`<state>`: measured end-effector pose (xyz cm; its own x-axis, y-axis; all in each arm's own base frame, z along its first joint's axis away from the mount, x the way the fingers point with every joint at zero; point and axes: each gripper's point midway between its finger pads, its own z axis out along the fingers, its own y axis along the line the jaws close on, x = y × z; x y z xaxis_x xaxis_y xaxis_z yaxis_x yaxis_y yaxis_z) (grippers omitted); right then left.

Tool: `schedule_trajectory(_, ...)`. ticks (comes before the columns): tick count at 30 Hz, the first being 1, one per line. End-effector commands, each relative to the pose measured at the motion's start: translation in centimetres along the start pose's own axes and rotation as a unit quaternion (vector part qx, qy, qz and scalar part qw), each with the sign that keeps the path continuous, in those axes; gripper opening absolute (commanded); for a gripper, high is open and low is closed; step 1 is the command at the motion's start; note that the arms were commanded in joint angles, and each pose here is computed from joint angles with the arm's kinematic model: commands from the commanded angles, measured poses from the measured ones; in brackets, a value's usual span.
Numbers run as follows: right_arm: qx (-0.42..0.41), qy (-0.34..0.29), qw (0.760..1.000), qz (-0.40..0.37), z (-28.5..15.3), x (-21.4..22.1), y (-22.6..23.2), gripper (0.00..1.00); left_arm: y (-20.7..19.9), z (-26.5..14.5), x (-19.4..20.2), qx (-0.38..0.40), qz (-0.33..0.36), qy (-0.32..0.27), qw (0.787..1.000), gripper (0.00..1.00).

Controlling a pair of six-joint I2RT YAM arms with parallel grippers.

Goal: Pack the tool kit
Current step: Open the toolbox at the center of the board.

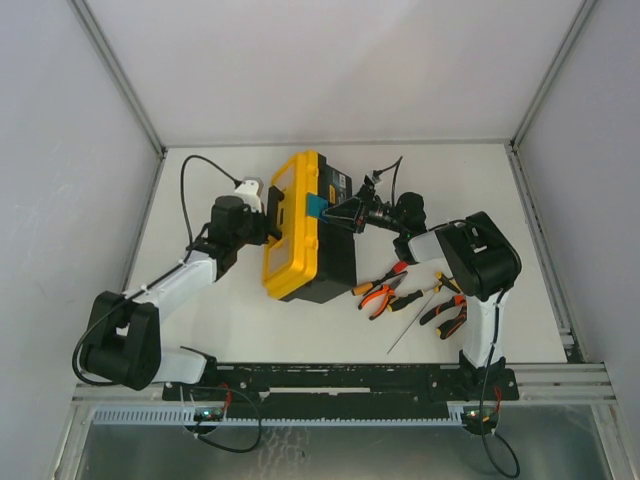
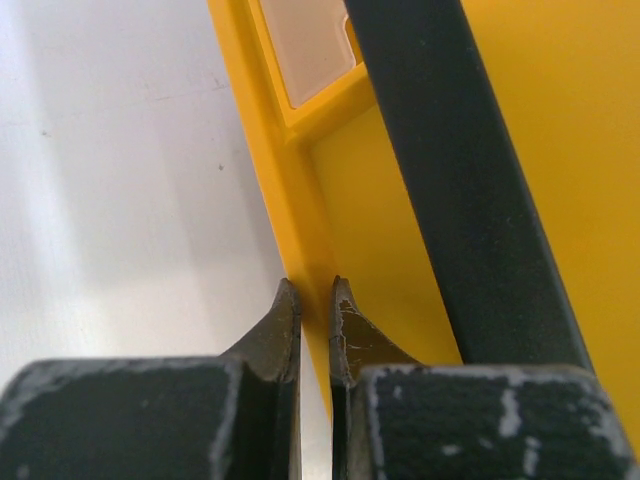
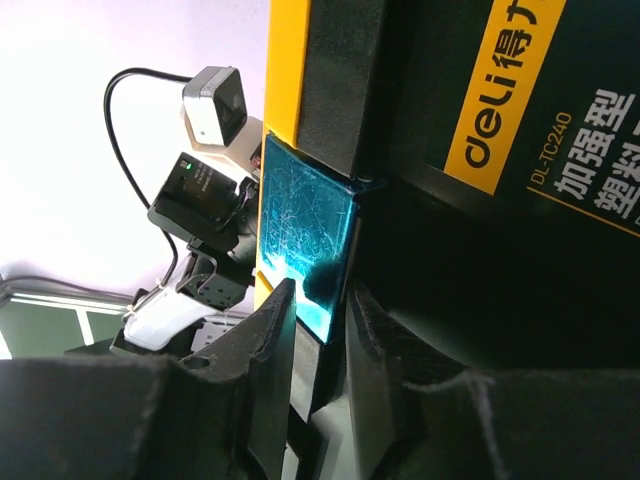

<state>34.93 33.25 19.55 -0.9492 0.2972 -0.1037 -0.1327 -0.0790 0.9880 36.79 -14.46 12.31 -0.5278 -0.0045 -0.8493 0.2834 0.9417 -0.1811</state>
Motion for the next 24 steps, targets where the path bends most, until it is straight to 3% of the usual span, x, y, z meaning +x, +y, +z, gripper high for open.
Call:
schedule_trajectory(1,-0.171,0.037,0.975,-0.138,1.0,3.1,13.7,0.2,-4.2,-0.8,3.3,0.089,0.06,0.057,0.993,0.0)
schedule_trajectory(5,-0.173,0.035,0.975,-0.138,0.8,3.0,13.9,0.12,-3.9,-1.2,2.4,0.077,0.062,0.046,0.994,0.0)
schedule_trajectory(6,-0.172,0.035,0.975,-0.133,0.9,2.9,13.8,0.02,-3.9,-1.3,2.3,0.078,0.062,0.044,0.994,0.0)
schedule_trajectory(7,-0.171,0.036,0.976,-0.13,0.8,2.9,13.8,0.0,-3.8,-1.3,2.2,0.076,0.062,0.043,0.994,0.0)
schedule_trajectory(14,-0.14,0.058,0.985,-0.079,1.8,3.3,10.1,0.05,-3.2,-1.0,2.6,0.057,0.051,0.047,0.996,0.0)
schedule_trajectory(21,-0.087,0.06,0.989,-0.103,3.3,4.0,8.4,0.16,-3.3,-0.7,3.1,0.061,0.049,0.051,0.996,0.0)
schedule_trajectory(24,-0.102,0.071,0.985,-0.121,3.7,4.4,10.3,0.08,-3.4,-0.8,2.7,0.065,0.053,0.048,0.995,0.0)
